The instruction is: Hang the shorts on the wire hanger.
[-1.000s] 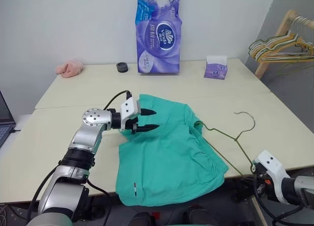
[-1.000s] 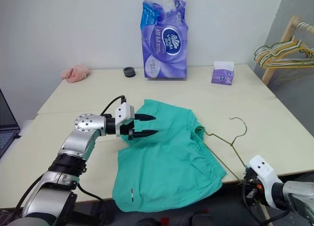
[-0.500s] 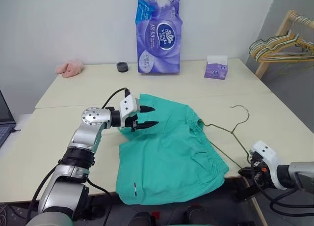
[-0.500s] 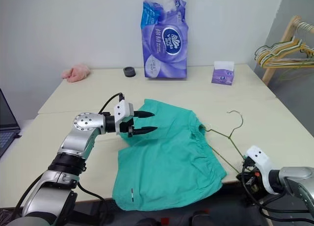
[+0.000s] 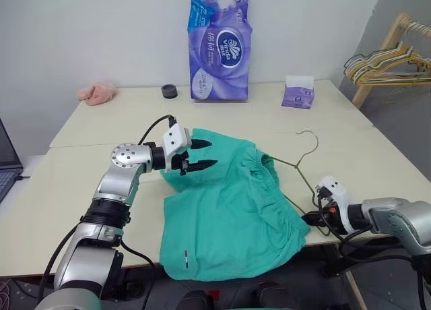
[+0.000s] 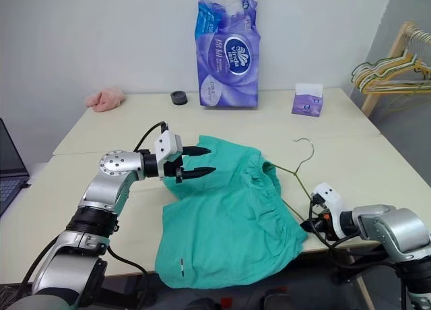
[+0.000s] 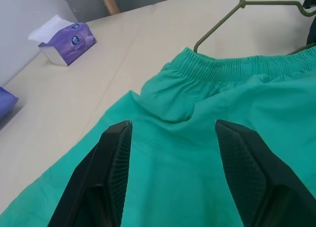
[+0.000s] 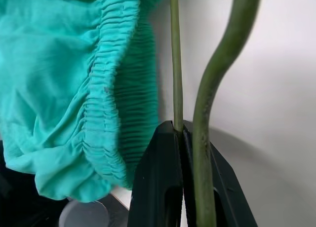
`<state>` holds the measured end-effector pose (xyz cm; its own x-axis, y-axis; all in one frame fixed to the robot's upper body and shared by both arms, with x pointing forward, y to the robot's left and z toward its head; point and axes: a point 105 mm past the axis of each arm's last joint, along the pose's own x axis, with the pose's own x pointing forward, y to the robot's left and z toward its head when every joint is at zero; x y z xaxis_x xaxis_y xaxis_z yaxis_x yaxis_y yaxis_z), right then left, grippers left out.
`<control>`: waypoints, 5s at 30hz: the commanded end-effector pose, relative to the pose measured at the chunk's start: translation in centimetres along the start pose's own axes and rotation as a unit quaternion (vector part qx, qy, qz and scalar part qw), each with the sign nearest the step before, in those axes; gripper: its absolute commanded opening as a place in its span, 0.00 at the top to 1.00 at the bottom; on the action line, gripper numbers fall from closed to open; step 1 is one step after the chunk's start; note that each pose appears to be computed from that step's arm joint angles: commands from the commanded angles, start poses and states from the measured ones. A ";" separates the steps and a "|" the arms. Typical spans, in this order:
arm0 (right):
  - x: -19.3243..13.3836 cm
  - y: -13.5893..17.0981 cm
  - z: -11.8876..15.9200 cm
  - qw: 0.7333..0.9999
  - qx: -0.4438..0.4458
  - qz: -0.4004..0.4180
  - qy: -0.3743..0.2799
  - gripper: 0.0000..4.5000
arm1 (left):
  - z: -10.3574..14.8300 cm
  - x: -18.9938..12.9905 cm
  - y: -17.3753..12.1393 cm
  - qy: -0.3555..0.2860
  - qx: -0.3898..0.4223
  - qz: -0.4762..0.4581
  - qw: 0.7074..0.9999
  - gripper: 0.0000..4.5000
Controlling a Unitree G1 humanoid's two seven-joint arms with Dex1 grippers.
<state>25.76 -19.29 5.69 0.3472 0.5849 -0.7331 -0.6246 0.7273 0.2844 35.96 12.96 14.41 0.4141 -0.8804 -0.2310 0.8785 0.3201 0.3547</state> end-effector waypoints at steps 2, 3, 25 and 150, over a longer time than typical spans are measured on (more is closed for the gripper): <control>-0.9 0.0 3.7 0.997 -0.049 -0.012 -0.050 1.00 | 2.0 -0.3 1.4 -0.028 0.010 0.025 0.999 0.38; -1.1 0.0 4.0 0.997 -0.053 -0.015 -0.053 1.00 | 2.0 -0.3 1.4 -0.028 0.009 0.025 0.999 0.38; -0.7 4.2 7.7 0.955 -0.287 -0.029 -0.063 1.00 | 5.7 -0.7 2.4 0.022 0.054 -0.133 0.989 0.00; -6.0 0.1 4.3 0.944 -0.155 -0.229 -0.180 0.99 | -1.1 -3.6 -0.6 0.164 0.044 -0.192 0.967 1.00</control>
<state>26.32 -19.49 11.22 0.7637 0.4242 -0.4867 -0.5596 0.8109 -0.1713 33.73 14.69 13.34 0.0673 -0.7980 -0.5989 0.9722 -0.0825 0.2192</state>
